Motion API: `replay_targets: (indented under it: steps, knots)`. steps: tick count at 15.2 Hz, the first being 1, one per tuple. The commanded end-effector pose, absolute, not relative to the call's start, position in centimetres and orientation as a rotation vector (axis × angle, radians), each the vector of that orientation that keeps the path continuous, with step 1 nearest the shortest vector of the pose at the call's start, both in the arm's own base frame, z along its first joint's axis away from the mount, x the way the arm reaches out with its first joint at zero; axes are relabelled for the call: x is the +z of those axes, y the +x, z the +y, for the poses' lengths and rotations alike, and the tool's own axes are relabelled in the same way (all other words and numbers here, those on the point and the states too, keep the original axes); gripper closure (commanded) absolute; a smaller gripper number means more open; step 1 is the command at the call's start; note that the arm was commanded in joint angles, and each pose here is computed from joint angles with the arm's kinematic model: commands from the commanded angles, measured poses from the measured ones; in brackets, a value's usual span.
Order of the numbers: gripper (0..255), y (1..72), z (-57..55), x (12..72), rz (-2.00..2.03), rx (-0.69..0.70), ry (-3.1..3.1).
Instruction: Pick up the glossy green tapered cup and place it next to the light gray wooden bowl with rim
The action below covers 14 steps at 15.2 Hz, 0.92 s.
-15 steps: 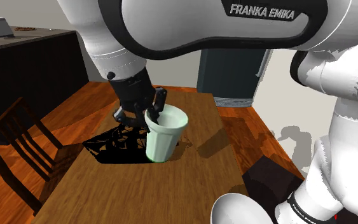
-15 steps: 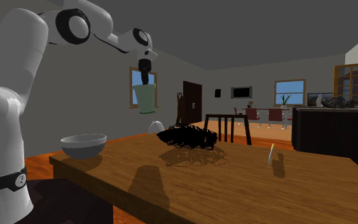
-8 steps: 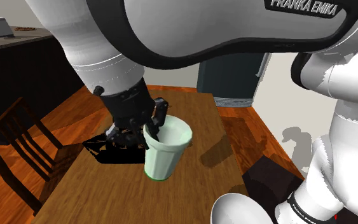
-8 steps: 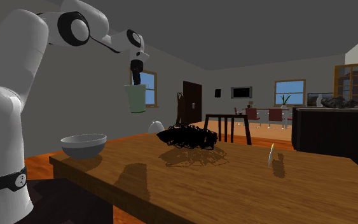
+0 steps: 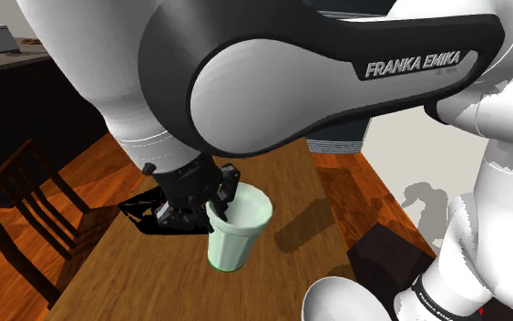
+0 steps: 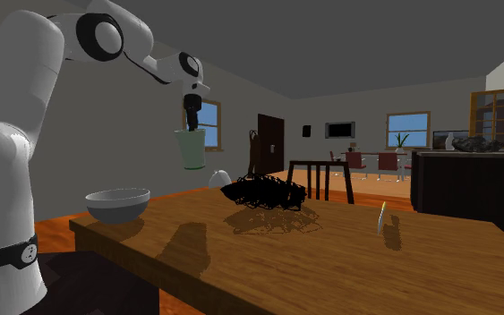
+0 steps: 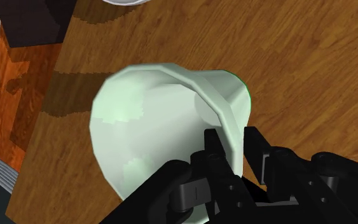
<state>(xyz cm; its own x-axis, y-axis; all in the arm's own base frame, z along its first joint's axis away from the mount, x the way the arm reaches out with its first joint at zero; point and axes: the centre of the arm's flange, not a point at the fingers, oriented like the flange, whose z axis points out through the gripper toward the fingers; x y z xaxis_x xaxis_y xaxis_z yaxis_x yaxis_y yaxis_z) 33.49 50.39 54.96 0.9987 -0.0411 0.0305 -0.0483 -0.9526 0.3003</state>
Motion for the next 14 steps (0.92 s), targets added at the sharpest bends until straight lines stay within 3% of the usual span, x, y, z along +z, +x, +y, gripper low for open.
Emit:
replay_targets:
  steps: [1,14]
  knots:
    - [255,33.5,50.3,53.9,-0.065,0.035,2.836]
    - [255,33.5,50.3,47.0,-0.065,0.035,2.836]
